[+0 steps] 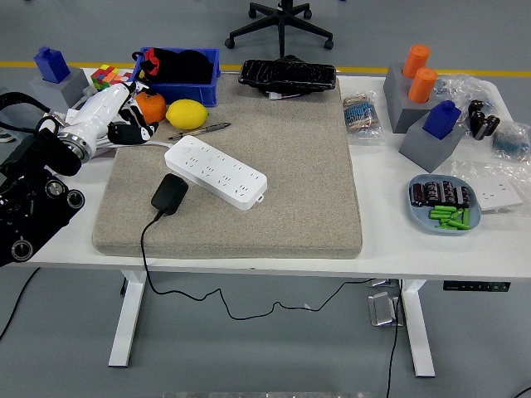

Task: Press the white button,pick up the black plug,place it near the board,insert it into the board

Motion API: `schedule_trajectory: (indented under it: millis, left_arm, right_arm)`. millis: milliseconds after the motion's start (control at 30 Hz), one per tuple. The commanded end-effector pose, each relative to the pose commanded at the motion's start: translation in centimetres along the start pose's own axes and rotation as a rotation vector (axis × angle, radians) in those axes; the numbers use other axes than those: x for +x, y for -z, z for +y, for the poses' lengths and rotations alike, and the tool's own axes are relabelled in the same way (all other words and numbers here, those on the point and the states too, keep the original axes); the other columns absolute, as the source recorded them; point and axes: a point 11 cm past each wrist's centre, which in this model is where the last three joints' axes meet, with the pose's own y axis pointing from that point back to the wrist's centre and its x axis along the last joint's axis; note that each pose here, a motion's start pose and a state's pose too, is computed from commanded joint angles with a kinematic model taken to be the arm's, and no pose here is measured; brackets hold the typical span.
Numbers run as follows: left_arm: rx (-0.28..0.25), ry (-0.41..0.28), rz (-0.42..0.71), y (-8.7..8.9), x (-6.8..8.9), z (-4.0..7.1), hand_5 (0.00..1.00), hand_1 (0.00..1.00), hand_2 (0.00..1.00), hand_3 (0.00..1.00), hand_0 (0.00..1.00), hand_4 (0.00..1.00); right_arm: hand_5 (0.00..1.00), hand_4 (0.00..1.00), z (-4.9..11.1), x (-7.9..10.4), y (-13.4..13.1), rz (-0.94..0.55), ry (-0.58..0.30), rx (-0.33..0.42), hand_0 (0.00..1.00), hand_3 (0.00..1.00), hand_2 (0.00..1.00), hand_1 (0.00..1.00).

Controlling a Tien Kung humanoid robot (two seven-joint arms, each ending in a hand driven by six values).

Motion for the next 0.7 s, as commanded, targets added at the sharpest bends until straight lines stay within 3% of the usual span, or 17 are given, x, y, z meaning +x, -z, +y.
schedule_trajectory:
  millis: [400, 433, 700]
  left_arm:
    - [0.027, 0.133, -0.067, -1.5, -3.0, -1.5, 0.002, 0.096, 0.126, 0.744, 0.297, 0.25]
    - [0.028, 0.138, -0.069, -1.6, -3.2, -1.6, 0.002, 0.097, 0.123, 0.736, 0.305, 0.308]
    - [0.048, 0.203, -0.096, -1.8, -5.1, -2.3, 0.002, 0.099, 0.115, 0.711, 0.306, 0.288]
  right_arm:
    - [0.32, 0.634, 0.0, 0.0, 0.3, -0.003, 0.0, 0.005, 0.673, 0.569, 0.582, 0.591]
    - [0.319, 0.634, 0.0, 0.0, 0.3, -0.003, 0.0, 0.006, 0.674, 0.569, 0.582, 0.591]
    - [0.319, 0.634, 0.0, 0.1, 0.1, 0.0, -0.002, 0.0, 0.673, 0.569, 0.583, 0.591]
